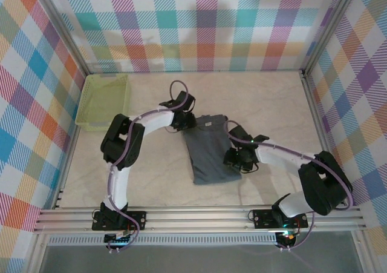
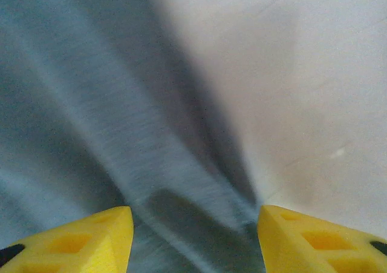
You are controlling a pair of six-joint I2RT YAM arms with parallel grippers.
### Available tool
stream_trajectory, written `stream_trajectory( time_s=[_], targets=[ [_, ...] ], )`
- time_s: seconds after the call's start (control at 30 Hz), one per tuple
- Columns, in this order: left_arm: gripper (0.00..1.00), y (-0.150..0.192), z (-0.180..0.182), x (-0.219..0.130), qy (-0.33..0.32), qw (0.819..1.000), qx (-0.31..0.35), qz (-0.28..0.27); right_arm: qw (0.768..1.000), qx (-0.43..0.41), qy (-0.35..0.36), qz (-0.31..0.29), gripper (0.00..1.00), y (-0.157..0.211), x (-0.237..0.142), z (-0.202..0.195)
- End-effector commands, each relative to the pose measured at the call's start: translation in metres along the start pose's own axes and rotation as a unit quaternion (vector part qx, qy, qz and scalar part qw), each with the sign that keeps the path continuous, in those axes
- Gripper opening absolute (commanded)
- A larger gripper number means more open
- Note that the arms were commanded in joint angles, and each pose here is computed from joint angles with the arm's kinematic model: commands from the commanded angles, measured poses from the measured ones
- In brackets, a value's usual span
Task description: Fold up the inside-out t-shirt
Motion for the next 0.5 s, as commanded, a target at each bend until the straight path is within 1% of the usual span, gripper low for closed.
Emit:
stream_trajectory(
  time_s=[0.0, 0.07, 0.1, 0.17, 0.23, 0.3, 0.33, 0.47],
  targets=[
    [0.50, 0.002, -0.015, -0.026, 0.005, 0.998, 0.053, 0.023, 0.999, 0.011, -0.020, -0.047, 0.59, -0.018, -0.031, 0.013],
    [0.57, -0.002, -0.007, -0.047, -0.018, 0.998, 0.052, 0.007, 0.994, -0.011, -0.030, -0.101, 0.60, -0.046, -0.052, 0.018],
    [0.59, -0.003, -0.002, -0.059, -0.028, 0.998, 0.049, -0.003, 0.992, -0.018, -0.043, -0.119, 0.60, -0.063, -0.059, 0.021],
    [0.64, 0.001, 0.005, -0.072, -0.031, 0.998, 0.044, -0.011, 0.989, -0.022, -0.077, -0.127, 0.60, -0.094, -0.066, 0.028],
    [0.67, 0.006, 0.008, -0.078, -0.021, 0.999, 0.033, -0.020, 0.984, -0.041, -0.106, -0.134, 0.60, -0.122, -0.068, 0.043],
    [0.69, 0.009, 0.008, -0.074, 0.003, 1.000, 0.022, -0.020, 0.982, -0.072, -0.113, -0.132, 0.60, -0.147, -0.063, 0.060],
    [0.69, 0.008, 0.010, -0.071, 0.004, 1.000, 0.014, -0.018, 0.982, -0.078, -0.110, -0.131, 0.60, -0.157, -0.058, 0.066],
    [0.66, 0.003, 0.015, -0.051, 0.002, 1.000, 0.000, -0.015, 0.985, -0.075, -0.111, -0.107, 0.59, -0.193, -0.029, 0.079]
  ],
)
Point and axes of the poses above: each hand's point on the last joint's axis, 136 mm out from that joint toward the fingers, its own x axis out along the fingers, its own z axis along the line the jaws close on, y = z × x, the point moved 2 cm from there along -x, back along the fingers, and after that the axes turned 9 degrees about x, right-handed, at the moved point
